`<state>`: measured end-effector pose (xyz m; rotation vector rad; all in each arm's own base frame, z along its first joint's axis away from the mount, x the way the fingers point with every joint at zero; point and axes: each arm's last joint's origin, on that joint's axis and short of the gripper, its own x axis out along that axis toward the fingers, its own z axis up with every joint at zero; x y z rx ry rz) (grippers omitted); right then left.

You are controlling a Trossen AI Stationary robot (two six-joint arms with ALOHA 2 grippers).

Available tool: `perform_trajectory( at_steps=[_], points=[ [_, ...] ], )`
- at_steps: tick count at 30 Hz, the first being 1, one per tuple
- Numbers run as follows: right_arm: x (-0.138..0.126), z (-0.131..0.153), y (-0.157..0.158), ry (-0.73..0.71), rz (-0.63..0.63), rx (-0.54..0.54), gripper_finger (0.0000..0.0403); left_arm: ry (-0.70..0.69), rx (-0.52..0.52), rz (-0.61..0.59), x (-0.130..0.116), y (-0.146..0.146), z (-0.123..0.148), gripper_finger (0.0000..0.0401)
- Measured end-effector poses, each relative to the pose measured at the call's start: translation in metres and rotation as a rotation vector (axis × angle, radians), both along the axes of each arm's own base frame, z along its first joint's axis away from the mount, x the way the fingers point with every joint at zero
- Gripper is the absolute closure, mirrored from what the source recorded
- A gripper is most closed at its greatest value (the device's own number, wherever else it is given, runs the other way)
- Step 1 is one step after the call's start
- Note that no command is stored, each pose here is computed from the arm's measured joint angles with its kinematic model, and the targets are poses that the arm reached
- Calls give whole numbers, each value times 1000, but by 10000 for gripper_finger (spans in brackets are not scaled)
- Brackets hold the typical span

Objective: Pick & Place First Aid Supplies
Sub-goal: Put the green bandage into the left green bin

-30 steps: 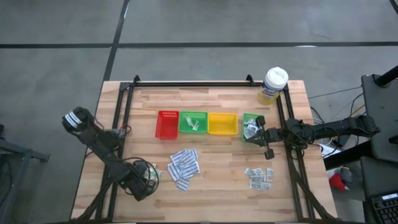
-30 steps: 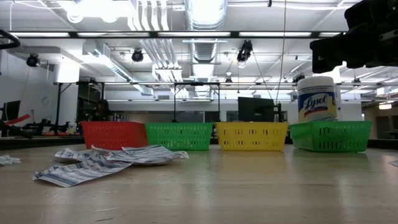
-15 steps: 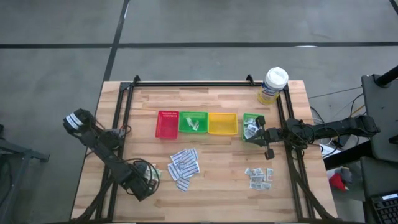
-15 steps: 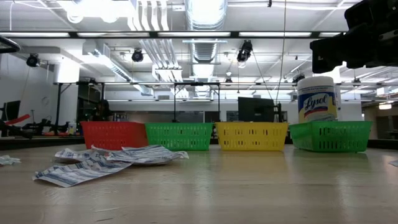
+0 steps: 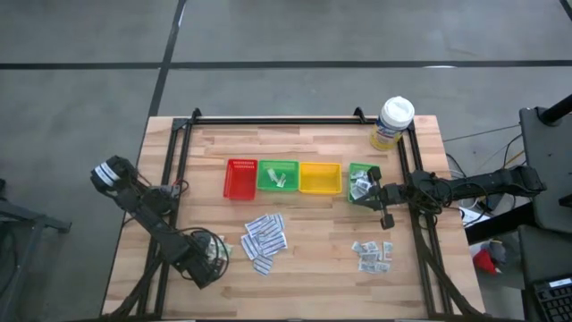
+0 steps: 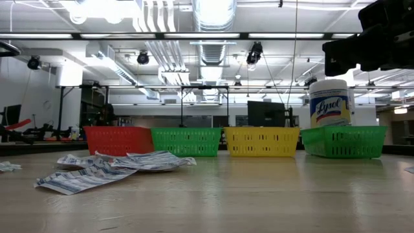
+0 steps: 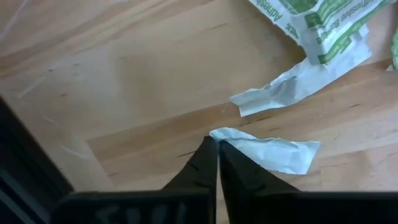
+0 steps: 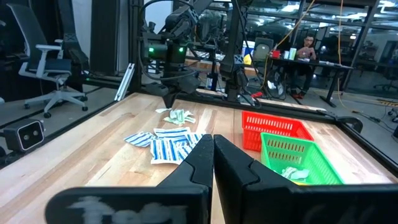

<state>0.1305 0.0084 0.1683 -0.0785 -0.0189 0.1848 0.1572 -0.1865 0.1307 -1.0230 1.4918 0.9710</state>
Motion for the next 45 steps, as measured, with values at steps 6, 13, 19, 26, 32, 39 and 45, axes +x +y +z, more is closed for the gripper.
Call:
perform_trajectory(
  at_steps=[6, 13, 19, 26, 32, 39, 45],
  points=[
    [0, 0, 0, 0, 0, 0, 394, -3, 6, -2, 0, 0, 0, 399],
    [0, 0, 0, 0, 0, 0, 394, -9, 1, -41, -1, 1, 12, 401],
    [0, 0, 0, 1, 0, 0, 394, -21, -6, -103, 1, -1, 39, 401],
    [0, 0, 0, 1, 0, 0, 394, -79, -107, -226, 7, -9, 66, 401],
    [0, 0, 0, 1, 0, 0, 394, -260, -117, -409, 18, -18, 80, 401],
    [0, 0, 0, 1, 0, 0, 394, -650, 101, -649, 38, -26, 87, 401],
    [0, 0, 0, 1, 0, 0, 394, -816, 345, -780, 47, -26, 93, 401]
  ],
)
